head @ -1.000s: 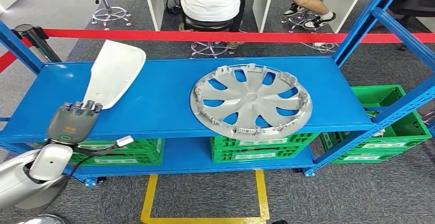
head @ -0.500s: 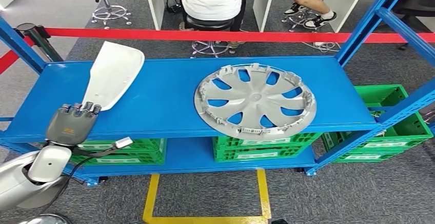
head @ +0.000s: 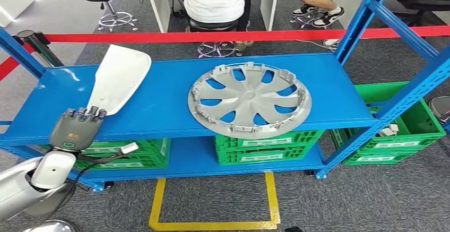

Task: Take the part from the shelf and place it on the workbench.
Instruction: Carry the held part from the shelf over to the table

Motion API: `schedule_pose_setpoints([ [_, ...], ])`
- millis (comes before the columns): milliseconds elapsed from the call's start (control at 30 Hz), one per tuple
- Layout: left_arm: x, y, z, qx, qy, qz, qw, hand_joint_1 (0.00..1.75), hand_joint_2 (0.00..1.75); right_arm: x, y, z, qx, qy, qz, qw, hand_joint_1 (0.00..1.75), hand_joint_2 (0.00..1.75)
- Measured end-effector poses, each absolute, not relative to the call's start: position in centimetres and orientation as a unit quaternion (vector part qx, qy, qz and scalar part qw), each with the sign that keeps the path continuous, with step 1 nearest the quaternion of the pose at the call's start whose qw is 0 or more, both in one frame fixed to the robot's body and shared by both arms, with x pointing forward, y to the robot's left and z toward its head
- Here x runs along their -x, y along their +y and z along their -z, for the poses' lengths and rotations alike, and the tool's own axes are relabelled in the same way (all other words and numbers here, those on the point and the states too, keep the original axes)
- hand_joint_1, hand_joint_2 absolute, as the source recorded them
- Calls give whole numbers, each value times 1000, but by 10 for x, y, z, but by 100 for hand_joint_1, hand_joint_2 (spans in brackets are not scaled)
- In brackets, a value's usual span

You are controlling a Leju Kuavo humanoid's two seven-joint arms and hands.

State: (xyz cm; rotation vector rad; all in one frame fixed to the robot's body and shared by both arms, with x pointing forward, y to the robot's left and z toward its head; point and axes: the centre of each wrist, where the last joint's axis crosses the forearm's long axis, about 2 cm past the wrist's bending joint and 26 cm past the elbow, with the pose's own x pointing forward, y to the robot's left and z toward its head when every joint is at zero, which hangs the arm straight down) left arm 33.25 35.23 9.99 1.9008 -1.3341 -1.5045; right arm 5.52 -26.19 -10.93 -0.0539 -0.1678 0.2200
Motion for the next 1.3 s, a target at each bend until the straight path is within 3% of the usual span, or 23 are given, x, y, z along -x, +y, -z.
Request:
schedule_pose_setpoints([
  [333,-332,356,-98,-676,-471,535,188,175,175,-56,-263,109,26,-89,-112,989,0,0],
  [1300,-275,419,-84,-688,-418,545,235,175,175,-54,-258,109,28,-105,-113,988,0,0],
])
